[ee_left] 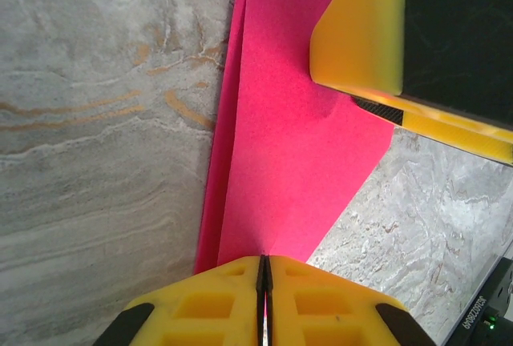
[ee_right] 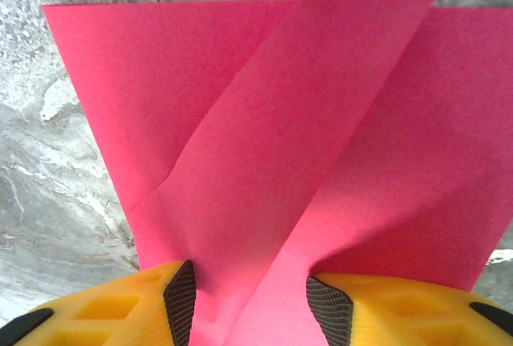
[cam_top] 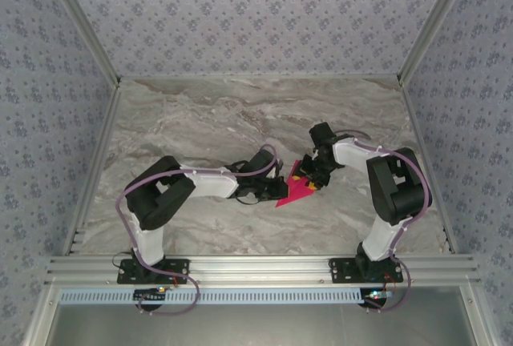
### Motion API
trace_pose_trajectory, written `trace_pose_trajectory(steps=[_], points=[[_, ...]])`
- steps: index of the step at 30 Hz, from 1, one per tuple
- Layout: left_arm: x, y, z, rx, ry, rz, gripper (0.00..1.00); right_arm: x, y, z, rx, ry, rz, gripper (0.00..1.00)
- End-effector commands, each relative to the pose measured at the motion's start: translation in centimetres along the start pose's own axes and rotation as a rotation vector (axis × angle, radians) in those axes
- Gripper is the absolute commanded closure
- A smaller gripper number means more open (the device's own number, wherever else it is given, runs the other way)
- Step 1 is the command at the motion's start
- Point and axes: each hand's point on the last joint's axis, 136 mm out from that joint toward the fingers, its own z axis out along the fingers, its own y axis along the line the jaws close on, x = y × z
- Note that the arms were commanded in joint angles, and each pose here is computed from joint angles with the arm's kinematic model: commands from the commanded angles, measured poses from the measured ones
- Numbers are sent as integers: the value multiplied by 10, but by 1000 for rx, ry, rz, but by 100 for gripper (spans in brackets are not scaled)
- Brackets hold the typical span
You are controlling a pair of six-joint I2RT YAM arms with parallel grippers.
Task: Fold a paper plane with a square sheet of paper (pick it up from the middle)
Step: Fourth fold the wing at the center of the table.
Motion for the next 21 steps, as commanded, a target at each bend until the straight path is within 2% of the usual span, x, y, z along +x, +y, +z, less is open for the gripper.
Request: trace_pose_trajectory(steps=[1,21], points=[[-3,10,4,-43,2,-18,89,17,-85,61,304,51,25,49],[1,19,5,-71,22,-30,90,18,-91,65,353,62,12,49]])
